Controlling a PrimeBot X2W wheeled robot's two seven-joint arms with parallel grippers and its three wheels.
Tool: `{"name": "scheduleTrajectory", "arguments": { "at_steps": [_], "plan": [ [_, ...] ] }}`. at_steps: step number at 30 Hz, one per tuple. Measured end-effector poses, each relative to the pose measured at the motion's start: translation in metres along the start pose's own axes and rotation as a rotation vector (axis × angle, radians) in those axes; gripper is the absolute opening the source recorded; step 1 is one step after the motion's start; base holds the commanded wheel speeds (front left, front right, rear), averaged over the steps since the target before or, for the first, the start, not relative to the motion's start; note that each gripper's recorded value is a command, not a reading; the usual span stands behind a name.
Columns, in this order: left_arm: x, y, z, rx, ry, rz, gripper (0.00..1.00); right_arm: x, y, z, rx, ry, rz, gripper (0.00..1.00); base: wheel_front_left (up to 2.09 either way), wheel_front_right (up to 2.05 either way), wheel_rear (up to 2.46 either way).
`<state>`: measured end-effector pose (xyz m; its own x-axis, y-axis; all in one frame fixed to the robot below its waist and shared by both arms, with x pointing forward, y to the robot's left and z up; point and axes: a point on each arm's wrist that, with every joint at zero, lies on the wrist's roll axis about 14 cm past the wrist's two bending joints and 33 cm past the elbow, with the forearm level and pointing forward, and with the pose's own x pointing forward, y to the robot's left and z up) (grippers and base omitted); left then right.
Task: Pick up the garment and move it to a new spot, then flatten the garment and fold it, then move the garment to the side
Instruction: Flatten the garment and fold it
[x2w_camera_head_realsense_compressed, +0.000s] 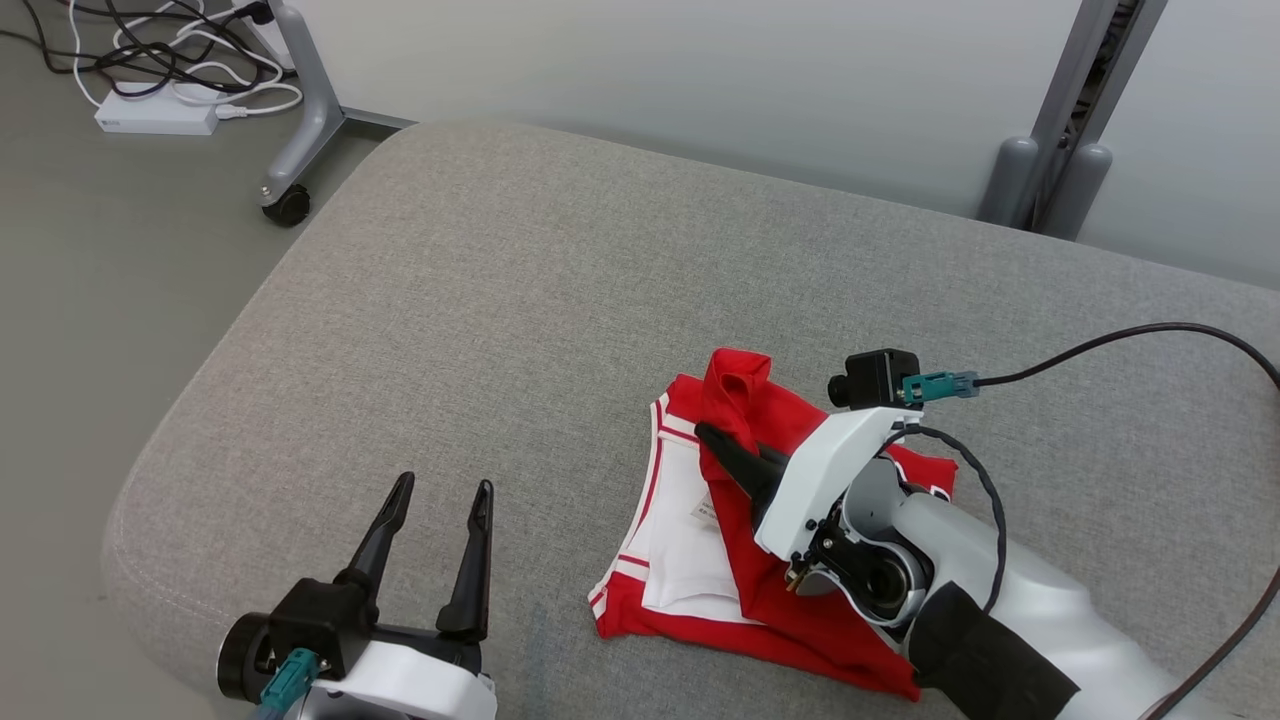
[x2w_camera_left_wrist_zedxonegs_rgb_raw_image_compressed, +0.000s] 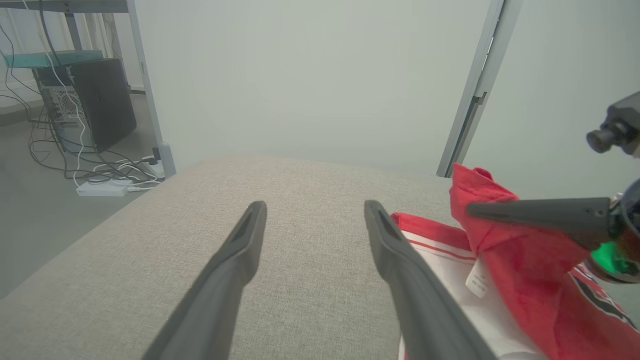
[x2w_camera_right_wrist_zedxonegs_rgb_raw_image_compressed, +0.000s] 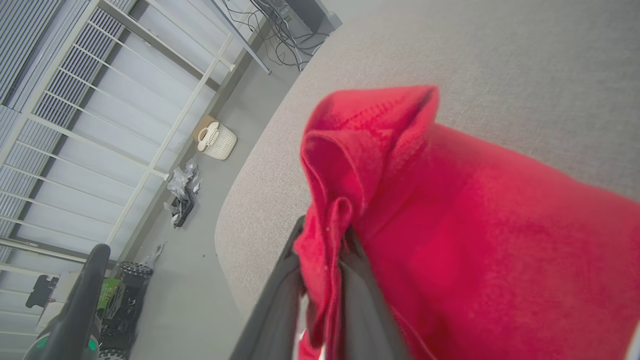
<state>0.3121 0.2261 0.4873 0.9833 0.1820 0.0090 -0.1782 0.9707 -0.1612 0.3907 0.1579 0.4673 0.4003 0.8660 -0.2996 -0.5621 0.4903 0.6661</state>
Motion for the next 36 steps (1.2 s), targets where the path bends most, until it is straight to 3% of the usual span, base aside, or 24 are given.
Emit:
{"name": "scheduleTrajectory", "arguments": {
  "at_steps": [1,7,12,17,29,36],
  "plan": [
    [0.0,0.0,0.0,0.0,0.0,0.001,1.0,0.0,0.0,0.0,-0.002,-0.005,0.0,1.0,0.0,0.0,0.0],
    [0.004,-0.001,0.0,0.006,-0.002,-0.007,1.0,-0.008,0.0,0.012,0.006,-0.052,0.009,1.0,0.0,0.0,0.0],
    [0.008,-0.007,0.001,0.01,-0.006,-0.028,1.0,-0.024,-0.003,0.042,-0.007,-0.176,0.022,1.0,0.0,0.0,0.0],
    [0.011,-0.011,0.002,0.015,-0.011,-0.048,1.0,-0.048,-0.016,0.064,-0.133,-0.289,0.006,1.0,0.0,0.0,0.0],
    [0.009,-0.011,0.004,0.026,-0.019,-0.06,1.0,-0.086,-0.051,0.06,-0.3,-0.339,-0.087,1.0,0.0,0.0,0.0],
    [0.009,-0.013,0.006,0.03,-0.026,-0.067,1.0,-0.104,-0.069,0.049,-0.316,-0.377,-0.159,1.0,0.0,0.0,0.0]
  ]
}}
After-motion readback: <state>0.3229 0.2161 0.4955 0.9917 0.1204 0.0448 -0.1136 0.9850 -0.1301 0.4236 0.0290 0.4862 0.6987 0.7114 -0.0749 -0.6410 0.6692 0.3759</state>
